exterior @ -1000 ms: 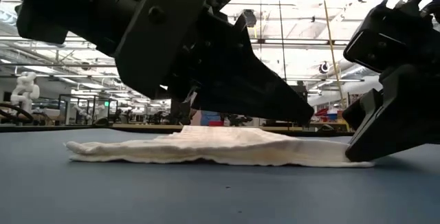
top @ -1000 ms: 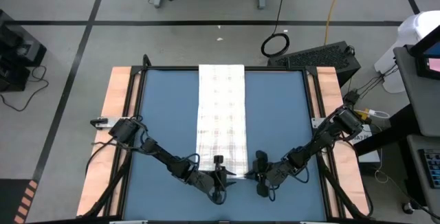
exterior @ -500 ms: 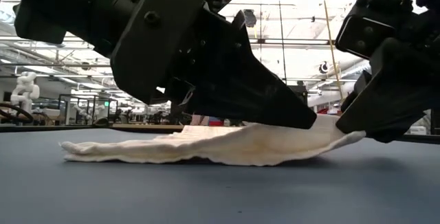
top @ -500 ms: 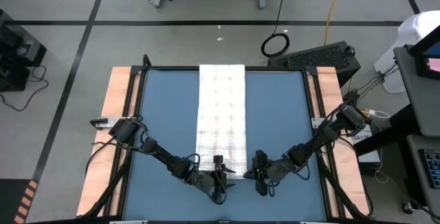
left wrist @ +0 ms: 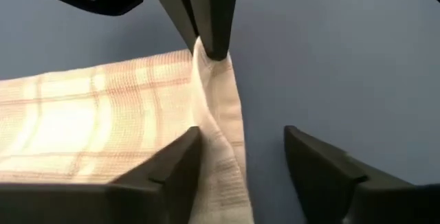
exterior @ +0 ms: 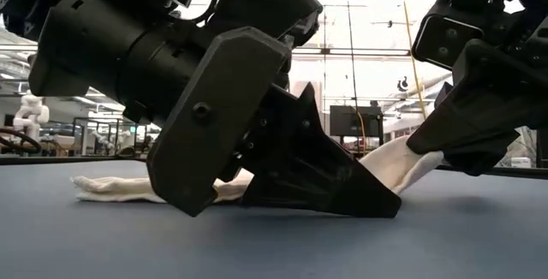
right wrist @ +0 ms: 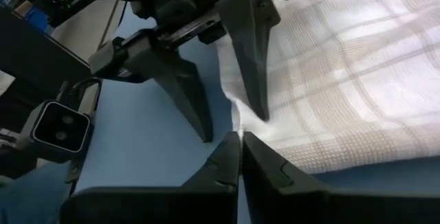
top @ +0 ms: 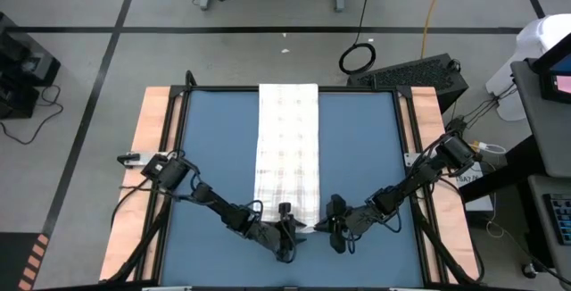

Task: Roll towel into tight, uniform cylinder
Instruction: Roll the white towel

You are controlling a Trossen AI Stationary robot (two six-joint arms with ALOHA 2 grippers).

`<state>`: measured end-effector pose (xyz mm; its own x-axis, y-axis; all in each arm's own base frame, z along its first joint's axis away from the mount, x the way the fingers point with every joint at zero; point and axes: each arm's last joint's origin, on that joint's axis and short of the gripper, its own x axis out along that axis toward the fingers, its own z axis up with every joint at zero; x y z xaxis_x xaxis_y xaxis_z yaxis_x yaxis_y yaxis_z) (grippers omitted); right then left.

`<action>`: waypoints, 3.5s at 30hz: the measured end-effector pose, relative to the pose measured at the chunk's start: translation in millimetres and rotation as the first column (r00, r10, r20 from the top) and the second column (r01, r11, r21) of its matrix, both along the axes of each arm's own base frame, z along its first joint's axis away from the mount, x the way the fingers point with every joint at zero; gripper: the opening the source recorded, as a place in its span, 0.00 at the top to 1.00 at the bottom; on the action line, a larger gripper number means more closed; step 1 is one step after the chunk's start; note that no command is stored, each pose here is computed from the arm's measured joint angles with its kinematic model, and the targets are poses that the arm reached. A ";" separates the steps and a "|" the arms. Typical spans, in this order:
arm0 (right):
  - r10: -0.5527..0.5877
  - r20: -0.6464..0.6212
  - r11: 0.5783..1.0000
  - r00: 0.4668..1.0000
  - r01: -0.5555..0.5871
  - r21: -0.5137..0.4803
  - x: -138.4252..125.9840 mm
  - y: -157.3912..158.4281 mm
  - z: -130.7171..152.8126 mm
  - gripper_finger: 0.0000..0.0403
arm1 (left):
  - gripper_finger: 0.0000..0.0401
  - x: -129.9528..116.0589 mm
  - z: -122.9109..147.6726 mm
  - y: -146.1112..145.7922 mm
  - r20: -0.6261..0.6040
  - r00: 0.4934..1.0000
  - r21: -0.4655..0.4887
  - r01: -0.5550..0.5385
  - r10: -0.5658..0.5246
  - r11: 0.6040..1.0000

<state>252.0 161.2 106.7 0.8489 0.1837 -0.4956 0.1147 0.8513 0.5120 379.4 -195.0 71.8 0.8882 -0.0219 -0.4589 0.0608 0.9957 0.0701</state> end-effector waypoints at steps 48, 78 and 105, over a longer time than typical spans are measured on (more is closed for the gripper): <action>0.398 -0.084 0.540 0.914 -0.307 -0.784 -31.1 29.0 -7.8 0.58 | 0.98 24.9 10.0 39.4 -0.008 0.993 -0.496 0.098 -0.117 0.862; 0.173 0.063 0.859 0.983 -0.119 -0.498 -27.4 33.3 -14.8 0.99 | 0.48 15.9 9.9 16.9 0.022 0.993 -0.434 0.114 -0.116 0.894; -0.013 0.164 0.927 0.986 0.073 -0.367 -7.8 6.6 16.7 1.00 | 0.38 -95.0 37.8 -72.9 0.014 0.969 0.235 -0.242 0.246 0.941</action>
<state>244.2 167.9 123.4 0.9238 -0.0257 -0.3821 0.0997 0.9795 0.1750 284.4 -268.0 109.6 0.8457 0.3039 -0.4386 -0.1792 0.9360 0.3030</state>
